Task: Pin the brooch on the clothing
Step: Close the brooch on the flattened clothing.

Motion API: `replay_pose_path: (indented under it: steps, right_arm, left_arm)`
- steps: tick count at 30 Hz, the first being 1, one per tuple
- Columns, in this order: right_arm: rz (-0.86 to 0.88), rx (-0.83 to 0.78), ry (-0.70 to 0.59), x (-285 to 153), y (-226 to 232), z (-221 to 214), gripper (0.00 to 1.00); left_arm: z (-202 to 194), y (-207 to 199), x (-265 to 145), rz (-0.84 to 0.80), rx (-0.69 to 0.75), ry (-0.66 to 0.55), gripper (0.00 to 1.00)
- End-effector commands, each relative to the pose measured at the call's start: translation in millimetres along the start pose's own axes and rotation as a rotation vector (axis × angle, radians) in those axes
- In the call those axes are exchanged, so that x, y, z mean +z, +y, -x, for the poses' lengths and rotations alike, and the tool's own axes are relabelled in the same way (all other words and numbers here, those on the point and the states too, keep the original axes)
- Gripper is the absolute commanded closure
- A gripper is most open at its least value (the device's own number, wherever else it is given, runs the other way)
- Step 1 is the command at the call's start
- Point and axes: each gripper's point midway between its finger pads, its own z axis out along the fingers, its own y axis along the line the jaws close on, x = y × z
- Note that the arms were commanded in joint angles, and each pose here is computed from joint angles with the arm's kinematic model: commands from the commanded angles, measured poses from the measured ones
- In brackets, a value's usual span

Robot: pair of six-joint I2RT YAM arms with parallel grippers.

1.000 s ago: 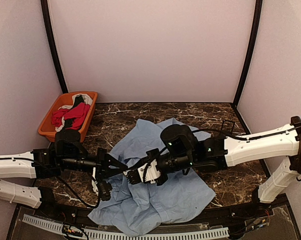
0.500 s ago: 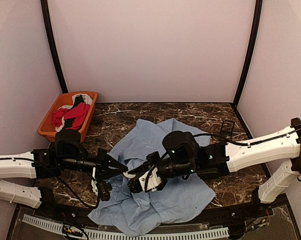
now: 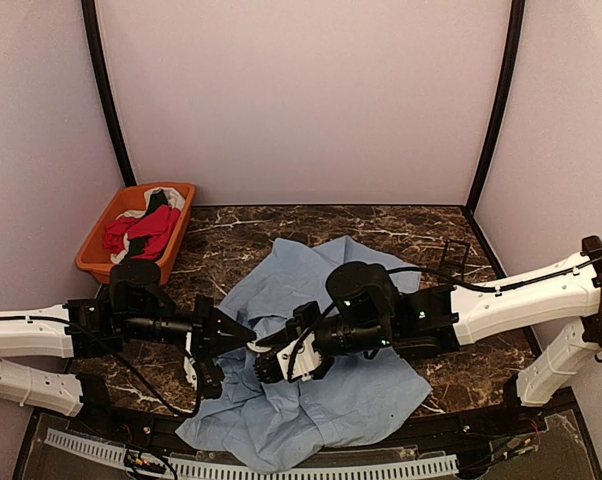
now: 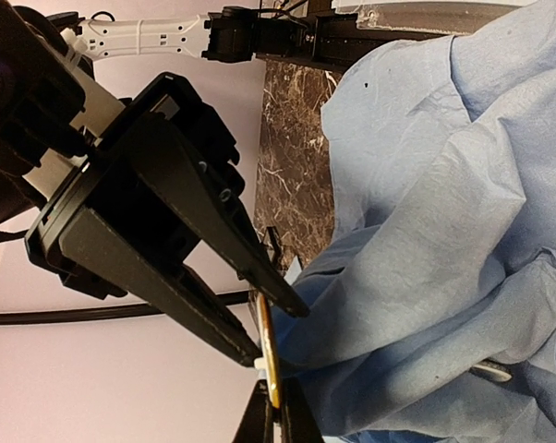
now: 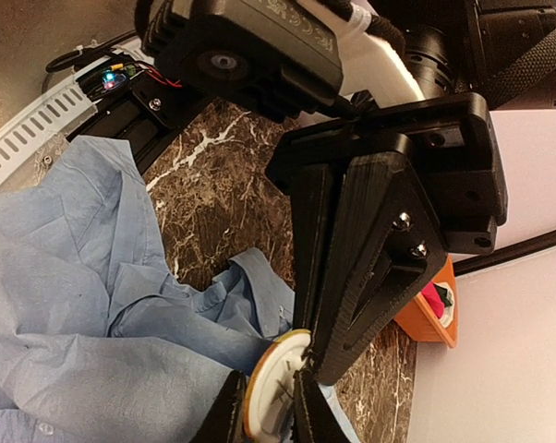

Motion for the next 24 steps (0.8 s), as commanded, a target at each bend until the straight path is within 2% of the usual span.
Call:
replay_pose_path:
  steps: [1, 6, 11, 17, 21, 24]
  right_arm:
    - [-0.013, 0.03, 0.002, 0.1, 0.6, -0.1, 0.87]
    - [-0.045, 0.037, 0.028, 1.9, -5.0, -5.5, 0.85]
    - [-0.093, 0.04, 0.038, 0.4, -11.7, -8.0, 0.76]
    - [-0.114, 0.039, 0.038, -4.2, -15.3, -7.9, 0.76]
    - [-0.146, 0.051, 0.034, -9.7, -23.6, -8.1, 0.64]
    - [-0.178, 0.07, 0.021, -15.5, -31.9, -6.8, 0.59]
  left_arm:
    - [7.4, 23.2, -3.5, 0.099, 0.01, -0.034, 0.99]
    - [8.6, 28.2, -5.7, 0.121, 0.006, -0.037, 0.99]
    - [8.9, 28.6, -6.0, 0.125, 0.01, -0.036, 0.99]
    - [7.3, 27.7, -6.1, 0.122, 0.012, -0.027, 0.99]
    - [7.5, 26.7, -6.0, 0.118, 0.016, -0.028, 0.99]
    - [7.4, 27.2, -6.2, 0.119, 0.018, -0.027, 0.99]
